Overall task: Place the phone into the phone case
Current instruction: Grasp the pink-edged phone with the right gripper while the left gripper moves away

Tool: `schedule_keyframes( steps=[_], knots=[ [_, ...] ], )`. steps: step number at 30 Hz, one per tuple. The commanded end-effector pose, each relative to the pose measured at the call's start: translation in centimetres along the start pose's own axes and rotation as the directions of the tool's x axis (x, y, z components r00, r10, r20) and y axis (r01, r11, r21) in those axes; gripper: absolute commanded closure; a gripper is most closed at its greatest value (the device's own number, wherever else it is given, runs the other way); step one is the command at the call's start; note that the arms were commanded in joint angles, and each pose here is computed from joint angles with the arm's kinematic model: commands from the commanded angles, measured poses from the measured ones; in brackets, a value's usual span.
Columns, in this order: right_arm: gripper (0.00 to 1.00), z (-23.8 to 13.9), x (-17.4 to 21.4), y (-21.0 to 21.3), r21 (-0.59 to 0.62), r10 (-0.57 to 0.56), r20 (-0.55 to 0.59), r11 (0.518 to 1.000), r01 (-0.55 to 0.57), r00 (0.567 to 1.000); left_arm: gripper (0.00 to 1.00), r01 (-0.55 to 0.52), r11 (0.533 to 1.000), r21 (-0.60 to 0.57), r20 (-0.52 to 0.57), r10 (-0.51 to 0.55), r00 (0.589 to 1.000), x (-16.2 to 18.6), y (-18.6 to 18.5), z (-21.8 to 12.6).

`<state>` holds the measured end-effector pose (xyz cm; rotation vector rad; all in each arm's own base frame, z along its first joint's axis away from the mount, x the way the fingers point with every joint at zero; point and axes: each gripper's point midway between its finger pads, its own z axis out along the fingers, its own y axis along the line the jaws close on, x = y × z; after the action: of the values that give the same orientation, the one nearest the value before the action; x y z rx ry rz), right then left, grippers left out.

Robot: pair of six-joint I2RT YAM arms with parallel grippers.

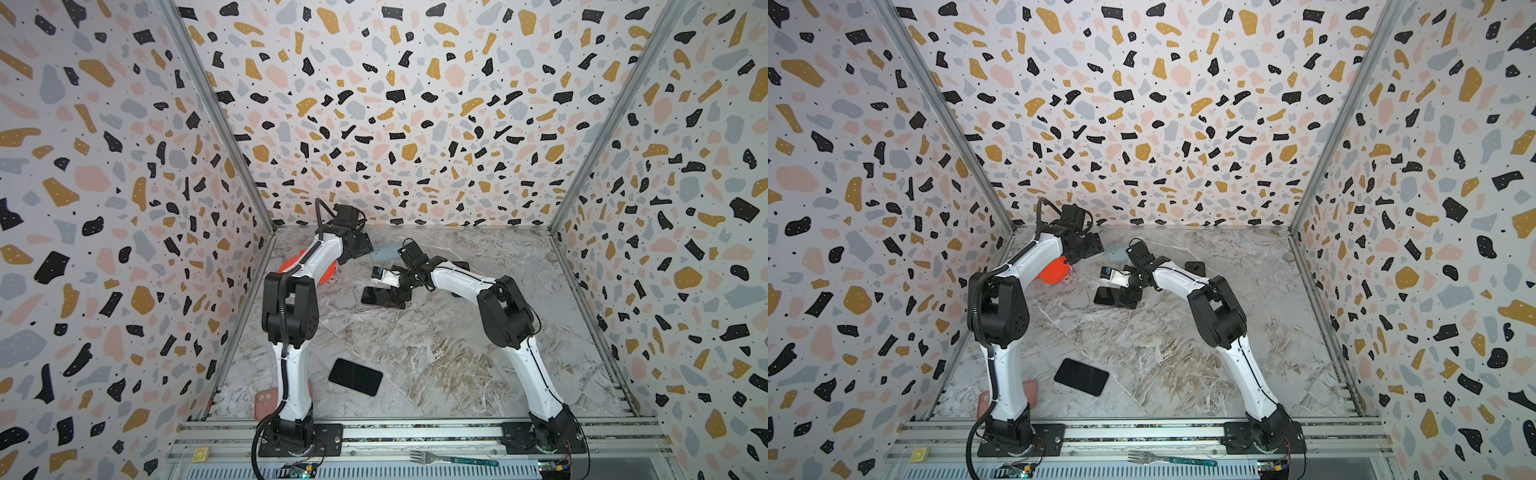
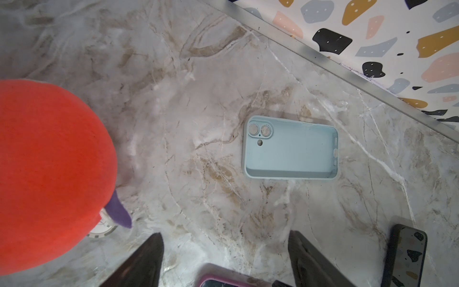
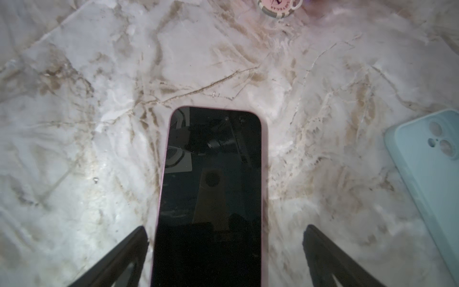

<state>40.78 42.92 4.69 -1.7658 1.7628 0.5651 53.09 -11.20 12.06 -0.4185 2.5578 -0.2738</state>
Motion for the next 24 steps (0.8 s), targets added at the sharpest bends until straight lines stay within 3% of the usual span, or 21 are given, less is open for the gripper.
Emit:
schedule_keyframes(
  steps=[1, 9, 19, 24],
  knots=[
    [0.0, 0.1, 0.0, 1.3, -0.071, 0.024, -0.04, 0.997, -0.027, 0.999, 0.2, 0.011, 1.0, -0.012, -0.018, -0.011, 1.0, 0.0, 0.6, 0.4],
    [0.04, 2.4, 2.5, 2.2, -0.093, 0.051, -0.157, 0.993, -0.067, 0.986, 0.2, 0.006, 1.0, -0.007, -0.027, -0.006, 1.0, 0.2, 0.7, 0.6],
    [0.28, 2.8, 5.6, 3.9, -0.078, 0.134, -0.29, 0.984, -0.163, 0.948, 0.21, 0.008, 1.0, -0.025, -0.046, -0.009, 0.999, 0.1, 1.1, 1.2],
    [0.33, 2.2, 5.9, 4.4, -0.035, 0.177, -0.322, 0.979, -0.199, 0.93, 0.22, 0.001, 1.0, -0.027, -0.056, -0.002, 0.998, 0.0, 0.9, 1.4]
  ],
)
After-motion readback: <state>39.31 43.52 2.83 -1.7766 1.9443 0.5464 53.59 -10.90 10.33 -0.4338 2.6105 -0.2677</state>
